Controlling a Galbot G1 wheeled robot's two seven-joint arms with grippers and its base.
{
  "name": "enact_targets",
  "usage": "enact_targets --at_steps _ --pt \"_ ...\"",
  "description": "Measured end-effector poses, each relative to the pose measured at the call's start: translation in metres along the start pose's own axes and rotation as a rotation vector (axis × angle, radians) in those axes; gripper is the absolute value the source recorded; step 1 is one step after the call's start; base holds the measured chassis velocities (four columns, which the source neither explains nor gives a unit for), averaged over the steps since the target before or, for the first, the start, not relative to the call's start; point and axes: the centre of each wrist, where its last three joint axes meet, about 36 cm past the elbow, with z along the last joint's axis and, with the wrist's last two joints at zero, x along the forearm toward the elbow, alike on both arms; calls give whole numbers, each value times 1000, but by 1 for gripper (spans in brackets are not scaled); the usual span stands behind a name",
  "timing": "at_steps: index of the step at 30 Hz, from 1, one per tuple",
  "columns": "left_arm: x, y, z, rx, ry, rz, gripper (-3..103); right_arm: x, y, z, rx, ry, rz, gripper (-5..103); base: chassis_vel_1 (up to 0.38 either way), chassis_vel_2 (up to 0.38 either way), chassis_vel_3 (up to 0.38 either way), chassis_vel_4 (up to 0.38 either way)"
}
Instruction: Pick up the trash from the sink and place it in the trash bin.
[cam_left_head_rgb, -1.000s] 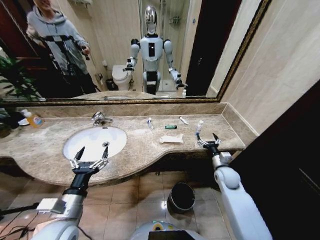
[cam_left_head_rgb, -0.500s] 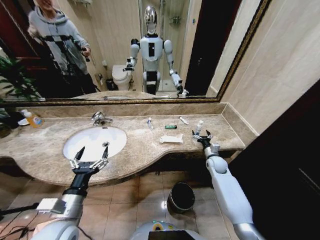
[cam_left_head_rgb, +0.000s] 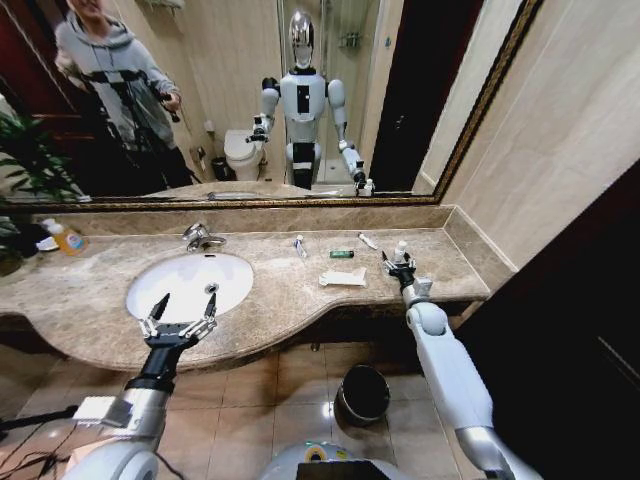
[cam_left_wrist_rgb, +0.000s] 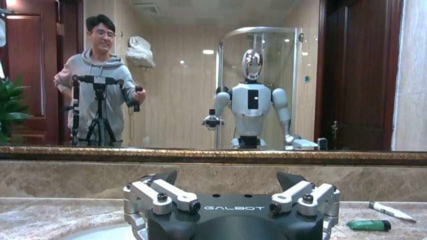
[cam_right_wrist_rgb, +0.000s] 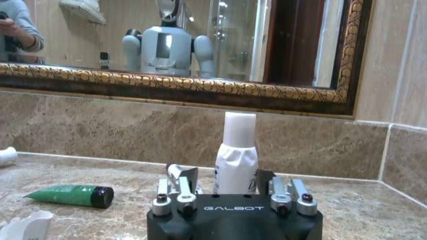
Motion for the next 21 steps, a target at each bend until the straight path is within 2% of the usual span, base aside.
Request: enact_targets --at_steps 2,5,6,10,11,13,15,17,21 --pt "0 0 0 0 0 0 100 1 0 0 2 2 0 57 0 0 0 0" --pt "0 0 0 0 0 0 100 4 0 -3 5 1 -2 45 0 0 0 0" --pt "0 0 0 0 0 0 100 4 0 -3 5 1 -2 45 0 0 0 0" --pt "0 0 0 0 0 0 100 6 -1 -5 4 -3 -5 30 0 0 0 0" --pt "0 0 0 0 0 0 100 6 -1 -5 4 -3 -5 30 0 0 0 0" --pt "0 0 0 0 0 0 100 9 1 -6 0 -8 -8 24 0 0 0 0" --pt "0 0 0 0 0 0 100 10 1 -7 -1 -11 -9 24 0 0 0 0" --pt "0 0 0 0 0 0 100 15 0 -10 -13 -17 -9 18 0 0 0 0" --pt "0 0 0 0 0 0 100 31 -4 -18 -34 -24 -6 18 0 0 0 0"
